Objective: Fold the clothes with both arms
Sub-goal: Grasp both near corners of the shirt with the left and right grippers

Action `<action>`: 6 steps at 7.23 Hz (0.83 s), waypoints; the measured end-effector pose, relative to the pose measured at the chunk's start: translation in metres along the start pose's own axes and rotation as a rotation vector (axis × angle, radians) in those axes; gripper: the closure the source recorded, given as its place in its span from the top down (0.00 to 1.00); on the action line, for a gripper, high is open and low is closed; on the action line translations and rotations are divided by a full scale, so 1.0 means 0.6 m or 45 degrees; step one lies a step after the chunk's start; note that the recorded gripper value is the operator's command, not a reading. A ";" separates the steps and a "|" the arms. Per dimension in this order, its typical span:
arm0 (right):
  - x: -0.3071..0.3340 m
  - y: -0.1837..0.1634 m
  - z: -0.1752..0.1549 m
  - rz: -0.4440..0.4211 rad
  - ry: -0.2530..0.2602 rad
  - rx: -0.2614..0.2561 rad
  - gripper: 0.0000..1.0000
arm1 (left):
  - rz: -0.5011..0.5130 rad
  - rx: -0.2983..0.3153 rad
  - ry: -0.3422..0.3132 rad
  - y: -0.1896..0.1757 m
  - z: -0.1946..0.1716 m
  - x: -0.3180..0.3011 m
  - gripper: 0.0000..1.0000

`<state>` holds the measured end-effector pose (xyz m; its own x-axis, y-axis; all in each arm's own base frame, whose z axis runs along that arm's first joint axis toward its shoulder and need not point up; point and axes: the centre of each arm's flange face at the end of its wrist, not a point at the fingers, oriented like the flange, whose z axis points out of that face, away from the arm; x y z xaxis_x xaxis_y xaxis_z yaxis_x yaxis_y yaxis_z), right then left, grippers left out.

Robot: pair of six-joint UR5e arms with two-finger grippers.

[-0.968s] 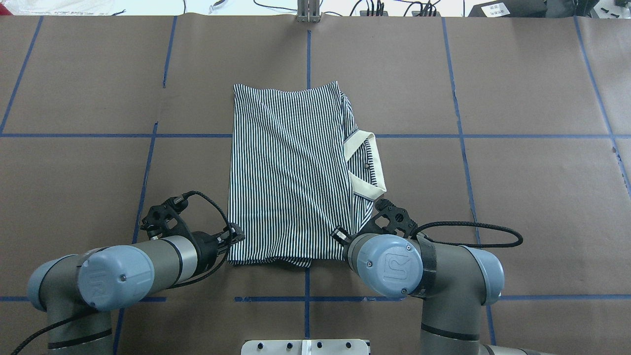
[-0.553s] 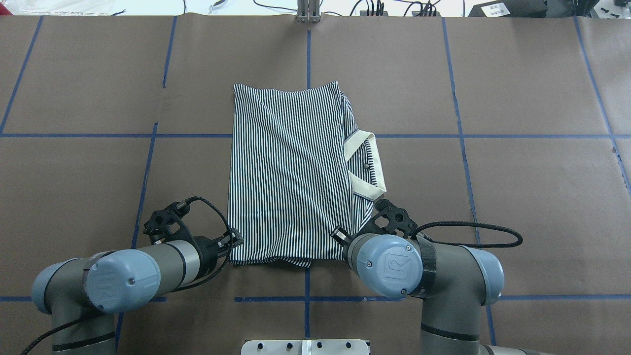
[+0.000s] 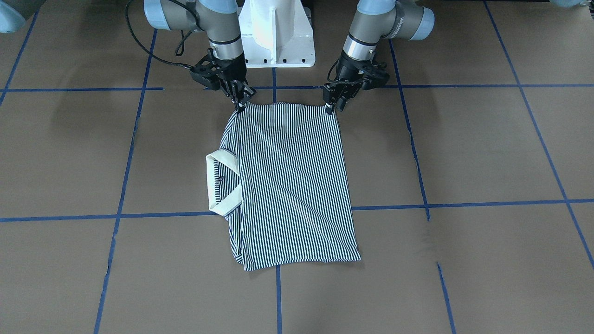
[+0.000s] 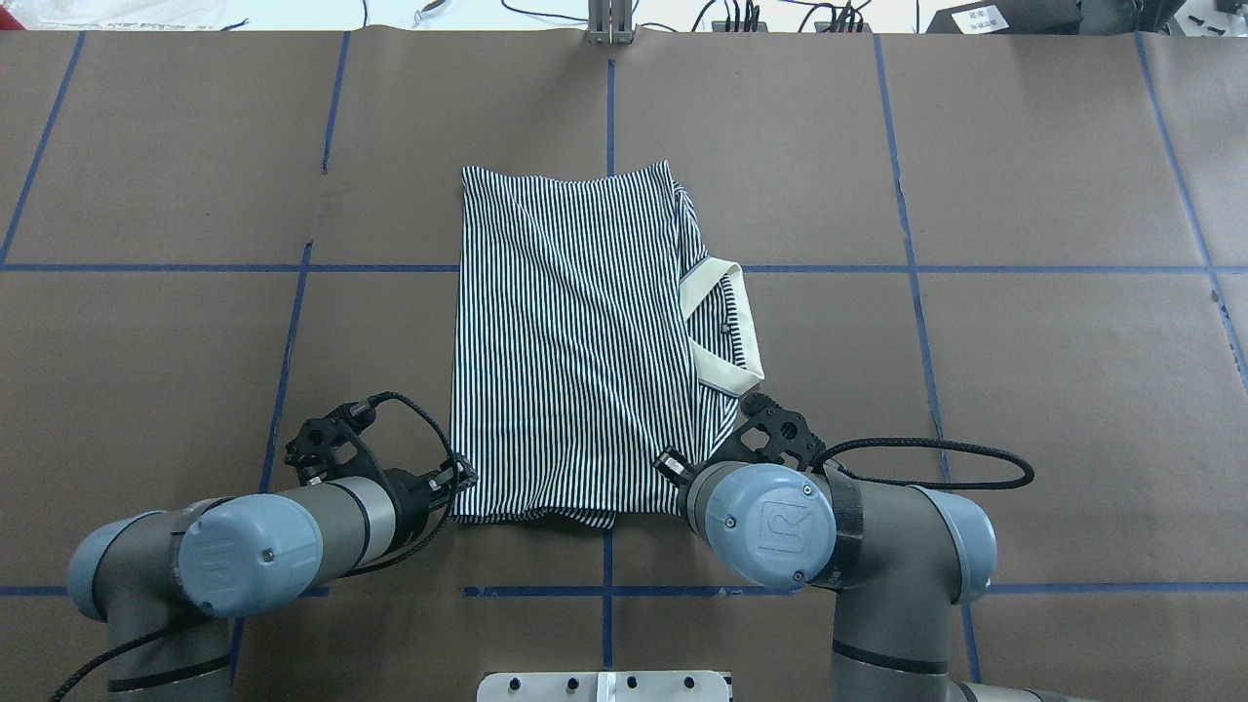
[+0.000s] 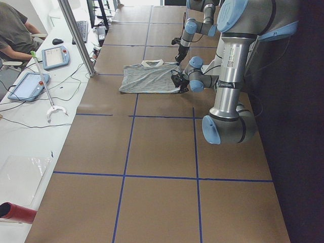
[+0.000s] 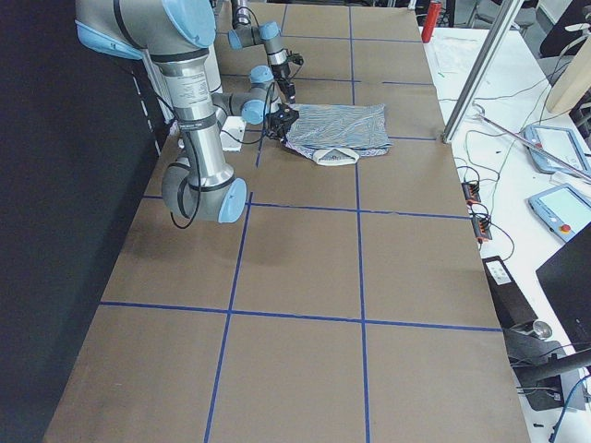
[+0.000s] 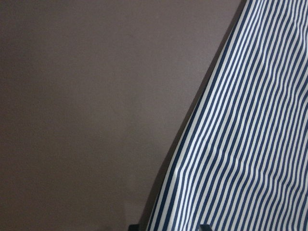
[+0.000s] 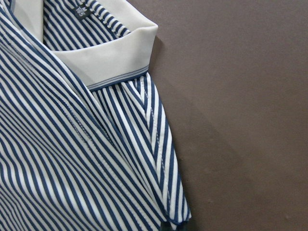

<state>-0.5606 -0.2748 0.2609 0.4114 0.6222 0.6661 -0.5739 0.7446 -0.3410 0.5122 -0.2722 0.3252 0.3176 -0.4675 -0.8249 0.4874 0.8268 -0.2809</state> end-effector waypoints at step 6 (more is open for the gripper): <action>0.000 0.000 0.000 0.000 0.000 0.000 0.00 | 0.018 -0.032 -0.009 0.029 0.004 -0.006 0.46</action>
<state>-0.5606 -0.2748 0.2608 0.4112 0.6221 0.6662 -0.5738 0.7446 -0.3412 0.5217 -0.2569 0.3242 0.3305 -0.4577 -0.8254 0.4619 0.8411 -0.2815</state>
